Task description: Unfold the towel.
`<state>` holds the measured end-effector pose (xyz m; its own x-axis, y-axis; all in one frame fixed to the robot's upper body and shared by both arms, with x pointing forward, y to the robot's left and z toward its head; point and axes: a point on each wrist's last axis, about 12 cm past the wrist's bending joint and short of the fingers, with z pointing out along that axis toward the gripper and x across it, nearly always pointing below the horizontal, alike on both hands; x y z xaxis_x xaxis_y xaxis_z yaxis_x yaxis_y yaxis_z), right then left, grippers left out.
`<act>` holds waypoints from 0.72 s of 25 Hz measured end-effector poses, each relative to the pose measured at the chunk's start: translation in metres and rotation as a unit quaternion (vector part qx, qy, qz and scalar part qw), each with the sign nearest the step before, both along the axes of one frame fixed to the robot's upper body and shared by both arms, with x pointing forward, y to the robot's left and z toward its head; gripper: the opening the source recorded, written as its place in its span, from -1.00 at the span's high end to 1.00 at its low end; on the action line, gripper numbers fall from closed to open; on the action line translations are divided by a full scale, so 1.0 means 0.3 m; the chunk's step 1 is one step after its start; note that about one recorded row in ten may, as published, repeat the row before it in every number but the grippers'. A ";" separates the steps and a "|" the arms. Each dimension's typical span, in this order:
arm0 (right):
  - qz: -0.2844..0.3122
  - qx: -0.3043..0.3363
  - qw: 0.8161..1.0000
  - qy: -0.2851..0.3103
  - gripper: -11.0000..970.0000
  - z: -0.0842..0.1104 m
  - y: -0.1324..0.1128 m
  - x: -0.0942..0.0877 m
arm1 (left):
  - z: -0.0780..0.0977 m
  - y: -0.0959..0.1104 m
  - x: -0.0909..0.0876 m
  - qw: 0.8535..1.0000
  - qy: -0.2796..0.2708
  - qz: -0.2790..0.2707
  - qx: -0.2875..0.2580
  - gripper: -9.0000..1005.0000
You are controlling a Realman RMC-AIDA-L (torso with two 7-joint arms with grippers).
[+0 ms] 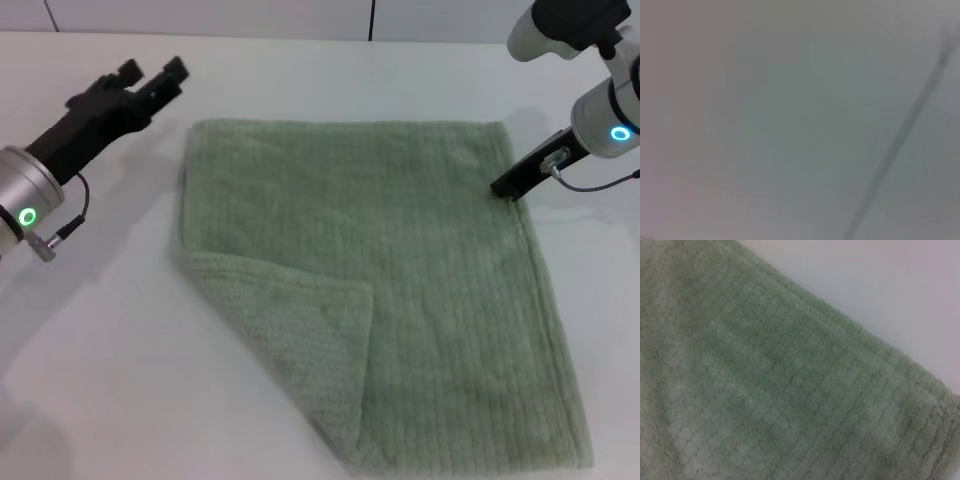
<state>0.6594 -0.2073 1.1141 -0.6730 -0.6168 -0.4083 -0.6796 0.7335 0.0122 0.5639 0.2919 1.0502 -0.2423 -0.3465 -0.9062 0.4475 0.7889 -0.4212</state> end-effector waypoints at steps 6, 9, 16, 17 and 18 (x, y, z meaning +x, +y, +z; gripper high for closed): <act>0.000 -0.001 1.000 0.001 0.98 -0.001 0.000 -0.001 | 0.058 -0.032 0.004 0.988 0.006 -0.138 0.061 -0.59; 0.000 -0.001 1.000 0.001 0.98 -0.002 -0.001 -0.001 | 0.084 -0.064 -0.007 0.974 0.008 -0.206 0.093 -0.59; 0.008 -0.003 1.000 0.006 0.98 -0.006 0.006 -0.002 | 0.119 -0.119 -0.036 0.932 0.033 -0.322 0.163 -0.59; 0.008 -0.003 1.000 0.006 0.98 -0.006 0.006 -0.002 | 0.119 -0.119 -0.036 0.932 0.033 -0.322 0.163 -0.59; 0.009 -0.004 1.000 0.005 0.98 -0.005 0.006 -0.001 | 0.119 -0.123 -0.036 0.928 0.039 -0.330 0.168 -0.59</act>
